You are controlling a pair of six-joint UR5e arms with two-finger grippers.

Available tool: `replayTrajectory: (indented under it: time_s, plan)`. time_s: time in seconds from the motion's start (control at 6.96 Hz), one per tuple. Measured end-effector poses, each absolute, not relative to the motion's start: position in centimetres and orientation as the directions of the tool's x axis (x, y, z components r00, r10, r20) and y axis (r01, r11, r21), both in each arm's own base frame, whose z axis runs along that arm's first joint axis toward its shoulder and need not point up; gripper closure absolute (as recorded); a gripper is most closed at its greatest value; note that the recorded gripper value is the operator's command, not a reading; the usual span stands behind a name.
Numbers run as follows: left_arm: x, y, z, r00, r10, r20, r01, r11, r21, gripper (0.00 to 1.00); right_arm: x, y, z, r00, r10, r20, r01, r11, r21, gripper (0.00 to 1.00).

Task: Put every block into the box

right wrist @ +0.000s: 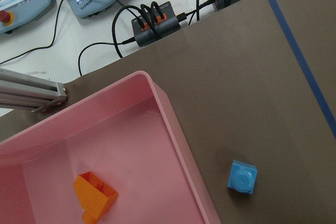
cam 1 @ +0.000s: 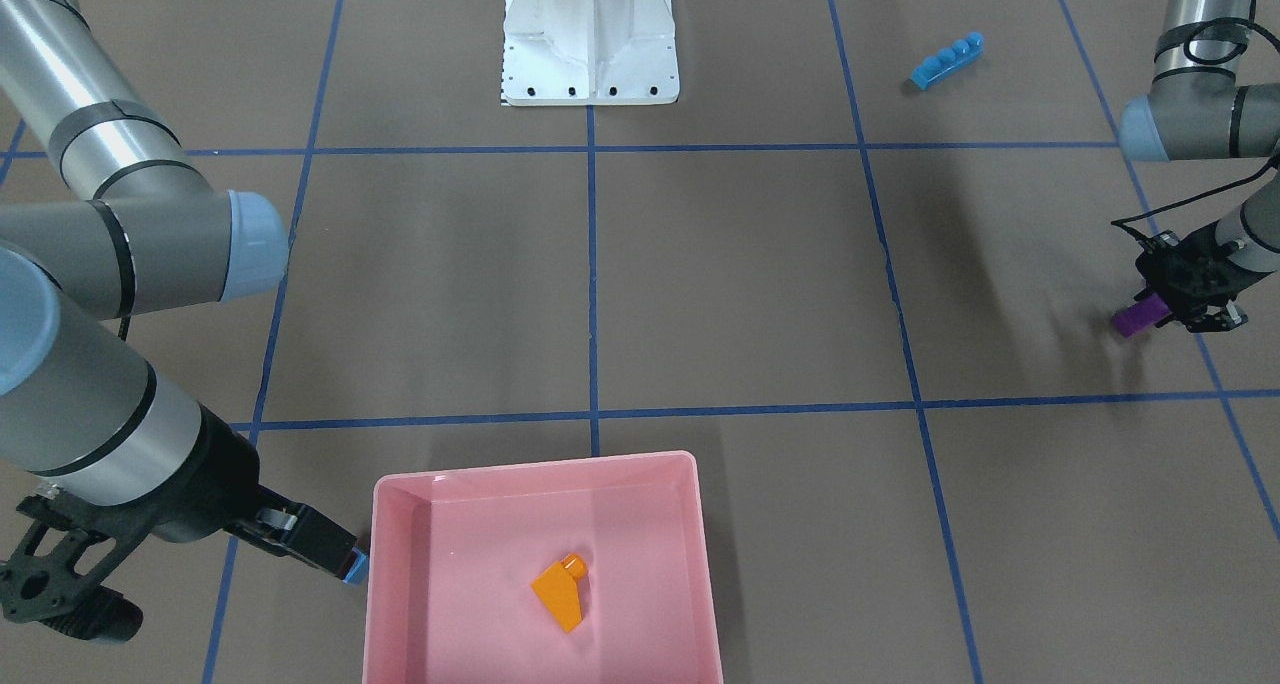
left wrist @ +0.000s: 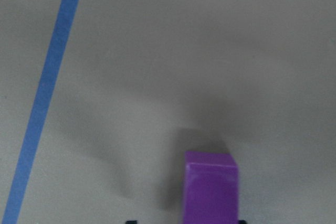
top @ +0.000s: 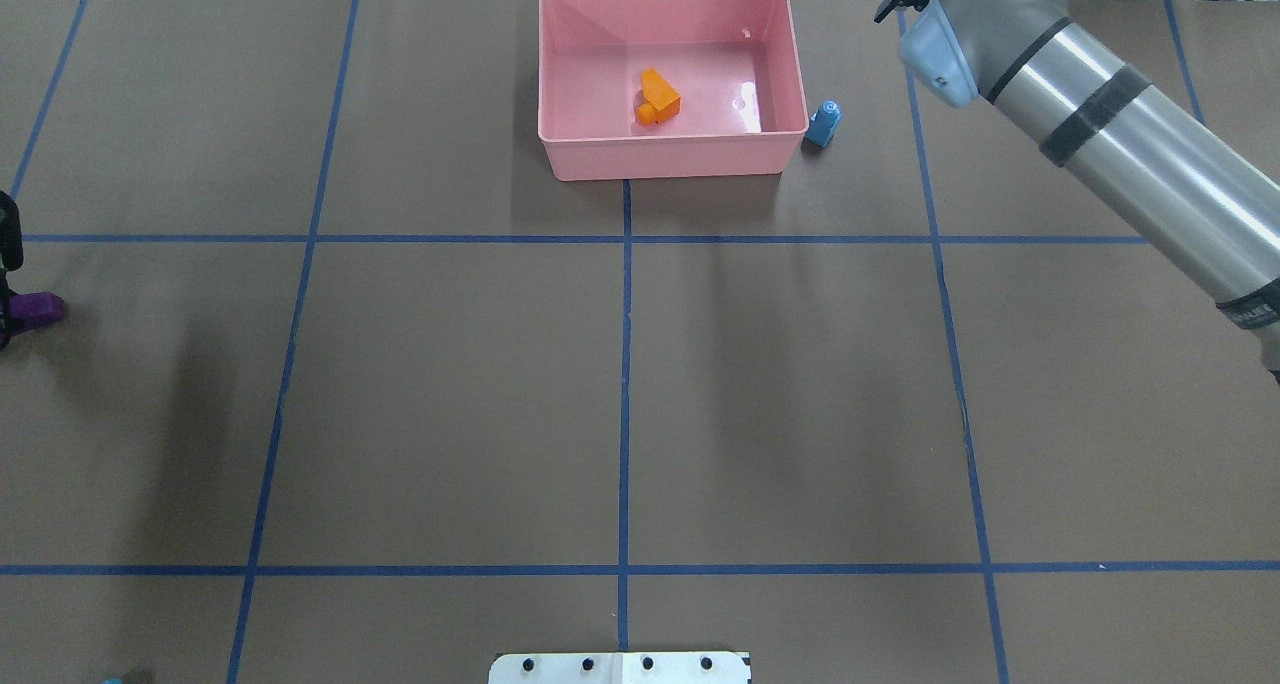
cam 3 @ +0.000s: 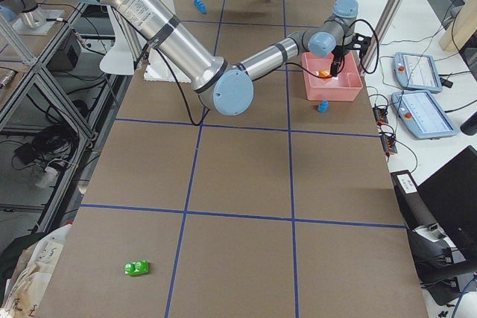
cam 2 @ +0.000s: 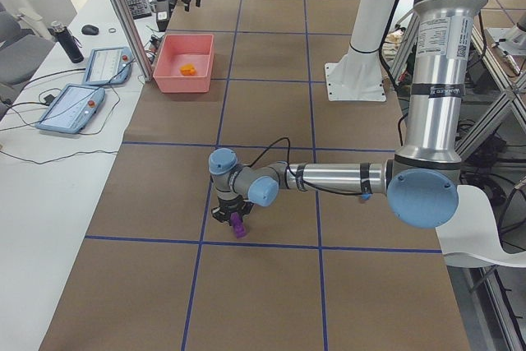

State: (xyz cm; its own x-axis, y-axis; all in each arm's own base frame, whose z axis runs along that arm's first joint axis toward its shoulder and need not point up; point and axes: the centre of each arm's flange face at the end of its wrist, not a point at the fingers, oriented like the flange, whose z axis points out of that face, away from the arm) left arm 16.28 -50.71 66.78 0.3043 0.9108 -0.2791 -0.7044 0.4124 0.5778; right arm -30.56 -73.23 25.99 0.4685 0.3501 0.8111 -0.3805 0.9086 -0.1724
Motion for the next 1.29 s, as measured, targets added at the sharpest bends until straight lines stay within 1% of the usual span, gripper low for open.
replayTrajectory:
  time_s: [0.14, 0.29, 0.57, 0.86, 1.15, 1.29]
  plan:
    - [17.2, -51.5, 63.1, 0.361, 0.855, -0.372, -0.621, 0.518, 0.589, 1.0, -29.2, -72.2, 28.9, 0.487, 0.329, 0.809, -0.363, 0.919, -0.154, 0.0]
    - [18.7, -53.5, 57.2, 0.4, 0.779, -0.482, -0.517, 0.626, 0.583, 1.0, -27.0, -71.0, 32.3, 0.506, 0.304, 0.807, -0.342, 0.93, -0.136, 0.0]
    - [23.6, -58.7, 44.2, 0.449, 0.627, -0.637, -0.346, 0.779, 0.523, 1.0, -21.3, -67.3, 39.4, 0.542, 0.235, 0.807, -0.284, 0.955, -0.087, 0.0]
    - [31.8, -62.7, 31.6, 0.442, 0.491, -0.751, -0.233, 0.871, 0.433, 1.0, -16.9, -62.6, 44.9, 0.578, 0.161, 0.8, -0.234, 0.972, -0.027, 0.0]
    - [39.4, -66.8, 21.4, 0.439, 0.384, -0.812, -0.176, 0.923, 0.342, 1.0, -14.9, -60.0, 47.4, 0.596, 0.127, 0.793, -0.207, 0.978, -0.001, 0.0]
    - [42.4, -68.3, 17.2, 0.464, 0.334, -0.82, -0.136, 0.942, 0.307, 0.88, -14.3, -59.3, 48.3, 0.603, 0.117, 0.789, -0.199, 0.98, 0.006, 0.0]
